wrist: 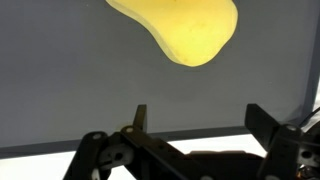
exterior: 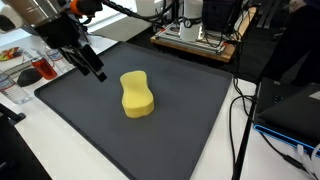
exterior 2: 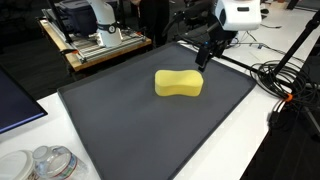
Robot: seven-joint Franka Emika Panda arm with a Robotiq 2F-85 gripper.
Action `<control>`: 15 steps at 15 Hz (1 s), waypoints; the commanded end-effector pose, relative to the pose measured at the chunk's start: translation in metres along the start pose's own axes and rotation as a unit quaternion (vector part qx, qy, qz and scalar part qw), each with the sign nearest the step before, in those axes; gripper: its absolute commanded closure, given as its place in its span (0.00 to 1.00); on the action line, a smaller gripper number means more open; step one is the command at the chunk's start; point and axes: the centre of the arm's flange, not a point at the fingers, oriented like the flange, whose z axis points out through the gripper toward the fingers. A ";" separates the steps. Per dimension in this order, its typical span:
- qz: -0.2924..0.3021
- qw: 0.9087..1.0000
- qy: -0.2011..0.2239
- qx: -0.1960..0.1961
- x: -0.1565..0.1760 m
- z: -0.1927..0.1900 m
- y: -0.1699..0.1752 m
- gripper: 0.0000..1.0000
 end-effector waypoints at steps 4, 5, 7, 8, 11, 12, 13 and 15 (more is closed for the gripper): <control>-0.009 1.000 -0.006 0.005 0.002 -0.001 0.001 0.00; -0.016 1.000 -0.006 0.001 0.005 -0.001 0.007 0.00; -0.044 0.999 -0.020 0.017 0.006 0.001 0.019 0.00; -0.062 0.998 -0.020 0.026 0.007 0.003 0.028 0.00; -0.114 0.992 -0.031 0.050 0.008 0.013 0.051 0.00; -0.132 0.989 -0.030 0.053 0.008 0.016 0.058 0.00; -0.146 0.987 -0.024 0.061 0.009 0.018 0.063 0.00; -0.166 0.983 -0.016 0.073 0.010 0.024 0.072 0.00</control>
